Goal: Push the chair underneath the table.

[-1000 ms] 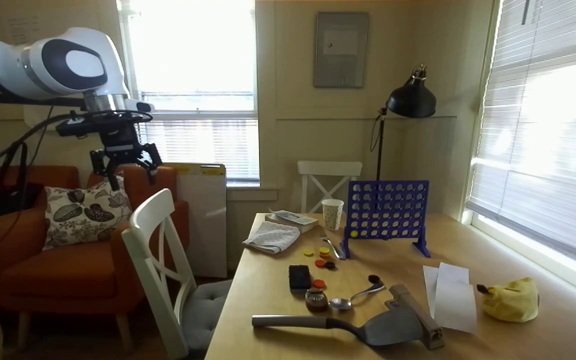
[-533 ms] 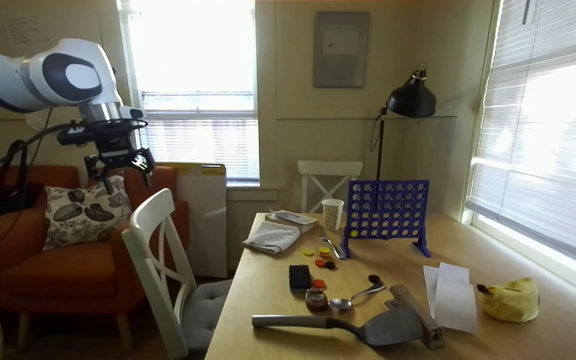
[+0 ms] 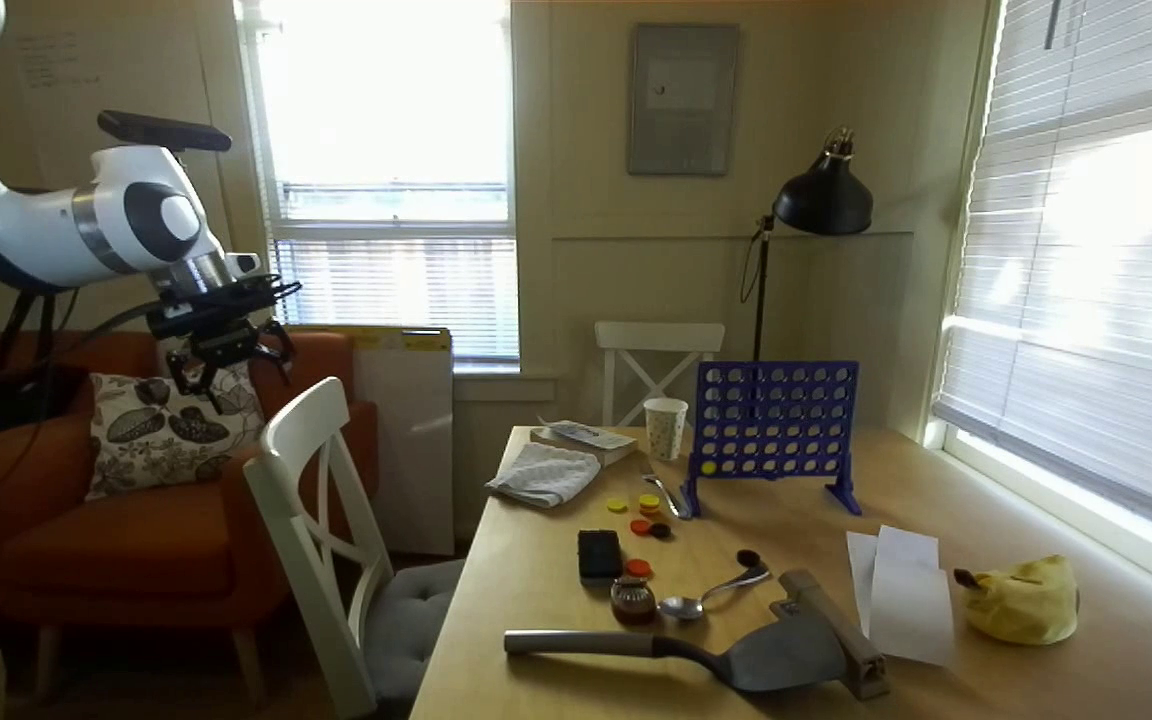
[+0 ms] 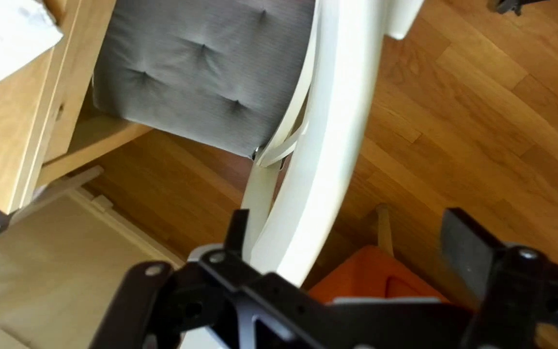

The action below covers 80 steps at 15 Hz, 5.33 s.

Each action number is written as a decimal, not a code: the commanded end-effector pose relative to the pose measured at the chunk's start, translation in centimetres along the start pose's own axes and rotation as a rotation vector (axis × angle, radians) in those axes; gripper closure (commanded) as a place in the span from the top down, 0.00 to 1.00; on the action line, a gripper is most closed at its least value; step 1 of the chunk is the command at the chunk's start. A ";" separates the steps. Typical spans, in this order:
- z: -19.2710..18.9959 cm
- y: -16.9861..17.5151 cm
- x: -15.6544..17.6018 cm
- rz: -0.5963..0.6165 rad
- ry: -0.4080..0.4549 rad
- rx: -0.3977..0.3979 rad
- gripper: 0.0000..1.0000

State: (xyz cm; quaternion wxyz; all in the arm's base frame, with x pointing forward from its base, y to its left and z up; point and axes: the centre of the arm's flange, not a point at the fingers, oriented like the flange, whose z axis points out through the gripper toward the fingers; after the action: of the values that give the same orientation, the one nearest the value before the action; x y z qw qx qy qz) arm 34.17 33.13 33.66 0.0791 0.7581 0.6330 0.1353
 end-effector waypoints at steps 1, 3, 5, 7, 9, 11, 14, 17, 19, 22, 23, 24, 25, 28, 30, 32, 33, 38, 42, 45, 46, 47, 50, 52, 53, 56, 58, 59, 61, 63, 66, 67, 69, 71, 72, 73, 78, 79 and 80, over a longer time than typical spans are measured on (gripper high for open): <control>2.7 0.9 1.5 -0.076 0.014 -0.034 1.00; 3.8 0.7 1.9 -0.089 0.025 -0.033 1.00; 4.7 0.5 2.4 -0.084 0.021 -0.033 1.00; 5.3 0.3 2.7 -0.072 0.016 -0.029 1.00; 5.7 0.4 2.9 -0.052 0.011 -0.047 1.00; 6.1 0.5 2.9 -0.035 0.006 -0.069 1.00; 6.7 0.4 3.0 0.017 0.019 -0.046 1.00; 7.5 -0.1 3.5 0.041 0.028 -0.024 1.00; 7.9 -0.4 3.8 0.038 0.033 -0.018 0.95; 8.3 -0.6 4.1 0.027 0.022 -0.013 0.65; 8.3 -0.6 4.1 0.026 0.022 -0.015 0.56; 8.3 -0.6 4.1 0.025 0.020 -0.017 0.50; 8.4 -0.5 4.1 0.021 0.019 -0.018 0.43; 8.1 0.0 4.2 0.013 0.019 -0.037 0.27; 7.8 0.5 4.3 0.027 0.027 -0.038 0.09; 7.6 1.2 4.1 0.095 0.024 -0.040 0.07; 7.6 1.6 4.0 0.124 0.017 -0.044 0.08; 7.7 3.0 2.7 0.325 -0.021 -0.088 0.06; 8.0 4.1 1.4 0.389 -0.043 -0.120 0.06; 7.8 5.4 0.6 0.396 -0.028 -0.126 0.06; 7.7 6.1 0.4 0.396 -0.025 -0.133 0.06; 7.7 6.7 0.2 0.398 -0.028 -0.143 0.06; 8.0 8.6 -0.8 0.455 -0.047 -0.153 0.06; 8.4 9.9 -1.6 0.488 -0.046 -0.146 0.06; 8.5 10.7 -2.1 0.502 -0.043 -0.147 0.06; 8.7 12.8 -3.6 0.541 -0.038 -0.150 0.06; 8.8 14.1 -4.5 0.565 -0.038 -0.151 0.06; 8.9 14.7 -4.8 0.578 -0.038 -0.152 0.06; 8.9 16.0 -5.3 0.602 -0.039 -0.154 0.06; 9.0 17.0 -5.9 0.627 -0.039 -0.149 0.06; 9.1 18.2 -6.6 0.656 -0.043 -0.148 0.06; 9.1 18.5 -6.9 0.662 -0.045 -0.153 0.06; 9.0 19.0 -7.5 0.677 -0.043 -0.150 0.06; 8.9 19.5 -8.1 0.694 -0.038 -0.135 0.06; 8.9 19.7 -8.4 0.700 -0.039 -0.132 0.06; 8.9 19.9 -8.7 0.705 -0.040 -0.128 0.06; 9.2 20.4 -8.1 0.715 -0.038 -0.138 0.06; 9.3 20.3 -7.9 0.712 -0.040 -0.149 0.06; 9.2 20.3 -7.6 0.715 -0.036 -0.149 0.14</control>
State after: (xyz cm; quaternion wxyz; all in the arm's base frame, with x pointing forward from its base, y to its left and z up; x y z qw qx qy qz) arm 52.62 23.75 27.25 0.0782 0.9055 0.3823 0.1665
